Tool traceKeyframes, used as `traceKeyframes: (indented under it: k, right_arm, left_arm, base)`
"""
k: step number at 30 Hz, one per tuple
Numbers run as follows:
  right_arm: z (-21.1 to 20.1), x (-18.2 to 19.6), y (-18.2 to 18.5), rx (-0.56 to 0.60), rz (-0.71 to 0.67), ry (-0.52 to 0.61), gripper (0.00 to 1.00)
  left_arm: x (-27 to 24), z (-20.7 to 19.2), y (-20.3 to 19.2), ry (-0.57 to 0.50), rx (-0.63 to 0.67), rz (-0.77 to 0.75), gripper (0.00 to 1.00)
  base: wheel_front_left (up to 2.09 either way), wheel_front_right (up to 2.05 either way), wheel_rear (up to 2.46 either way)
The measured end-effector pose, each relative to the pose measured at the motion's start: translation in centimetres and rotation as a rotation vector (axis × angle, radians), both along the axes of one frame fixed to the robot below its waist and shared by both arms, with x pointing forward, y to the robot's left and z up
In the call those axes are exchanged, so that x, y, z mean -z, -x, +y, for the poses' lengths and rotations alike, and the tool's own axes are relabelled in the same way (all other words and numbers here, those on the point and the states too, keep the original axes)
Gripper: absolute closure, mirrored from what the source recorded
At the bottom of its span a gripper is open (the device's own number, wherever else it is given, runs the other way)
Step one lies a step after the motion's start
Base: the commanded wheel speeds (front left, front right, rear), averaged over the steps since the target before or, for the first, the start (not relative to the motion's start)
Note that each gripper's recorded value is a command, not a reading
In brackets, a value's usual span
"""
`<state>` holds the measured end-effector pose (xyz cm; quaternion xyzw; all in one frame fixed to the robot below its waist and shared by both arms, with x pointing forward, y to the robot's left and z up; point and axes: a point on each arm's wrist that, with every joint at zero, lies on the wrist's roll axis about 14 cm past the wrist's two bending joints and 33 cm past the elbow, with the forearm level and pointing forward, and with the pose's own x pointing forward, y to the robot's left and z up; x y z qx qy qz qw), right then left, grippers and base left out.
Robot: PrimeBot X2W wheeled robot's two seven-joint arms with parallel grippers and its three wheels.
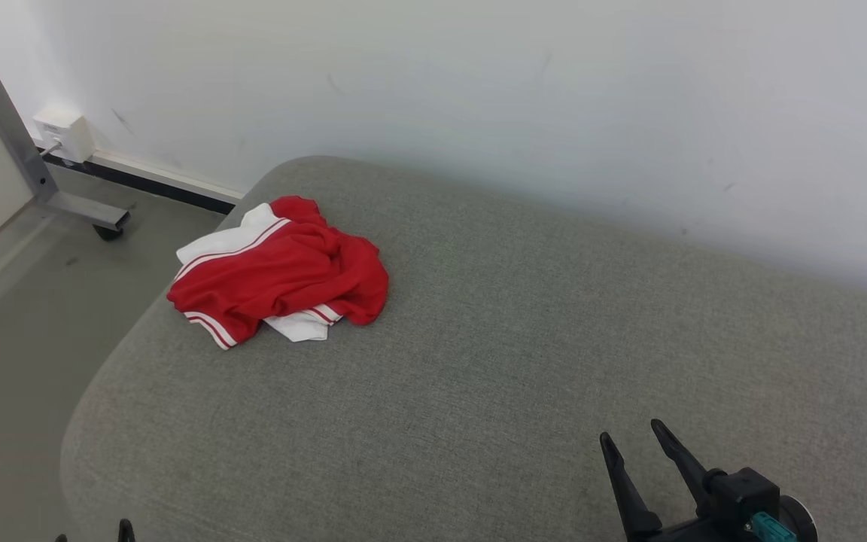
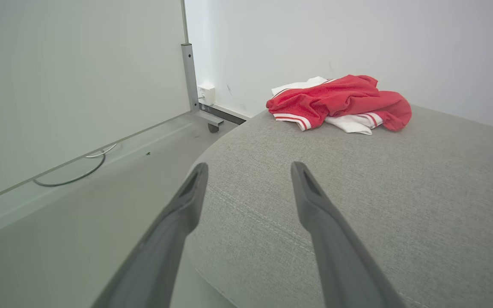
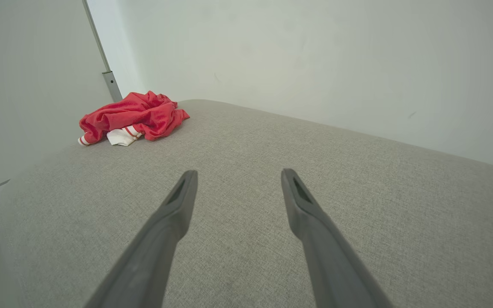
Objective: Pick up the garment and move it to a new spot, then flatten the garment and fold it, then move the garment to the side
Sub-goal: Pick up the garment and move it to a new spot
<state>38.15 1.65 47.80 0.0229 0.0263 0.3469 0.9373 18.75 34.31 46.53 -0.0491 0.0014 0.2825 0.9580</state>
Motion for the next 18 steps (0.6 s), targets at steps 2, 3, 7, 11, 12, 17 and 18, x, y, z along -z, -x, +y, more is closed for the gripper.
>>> traceKeyframes:
  k: [2, 3, 7, 11, 12, 17, 18]
  right_arm:
    - [-0.1, 0.1, -0.3, 0.002, 0.002, 0.001, 0.00]
    - [-0.1, 0.1, -0.4, 0.000, 0.001, 0.000, 0.00]
    - [-0.4, 0.5, -1.2, 0.001, 0.003, 0.008, 0.00]
    - [-1.4, 1.2, -2.2, 0.013, 0.009, 0.032, 0.00]
    - [-1.7, 1.1, -2.7, 0.017, 0.005, 0.033, 0.00]
    - [-3.1, 1.0, -4.9, 0.043, -0.016, 0.051, 0.00]
    - [-3.5, 1.1, -5.2, 0.051, -0.014, 0.052, 0.00]
  left_arm:
    - [-0.3, 0.0, -1.1, -0.003, 0.014, -0.005, 0.00]
    - [-0.3, 0.0, -1.8, -0.006, 0.024, -0.003, 0.00]
    - [-0.5, 0.5, -4.8, -0.011, 0.056, 0.011, 0.00]
    - [-1.4, 1.2, -8.7, -0.005, 0.078, -0.010, 0.00]
    - [-1.5, 1.4, -9.7, 0.013, 0.081, -0.014, 0.00]
    - [-2.7, 2.3, -15.4, 0.066, 0.128, -0.006, 0.00]
    - [-2.6, 2.1, -16.5, 0.081, 0.142, 0.003, 0.00]
  base:
    - [0.00, 0.00, 0.00]
    - [0.00, 0.00, 0.00]
    - [0.00, 0.00, 0.00]
    - [0.00, 0.00, 0.00]
    - [0.00, 0.00, 0.00]
    - [0.00, 0.00, 0.00]
    - [0.00, 0.00, 0.00]
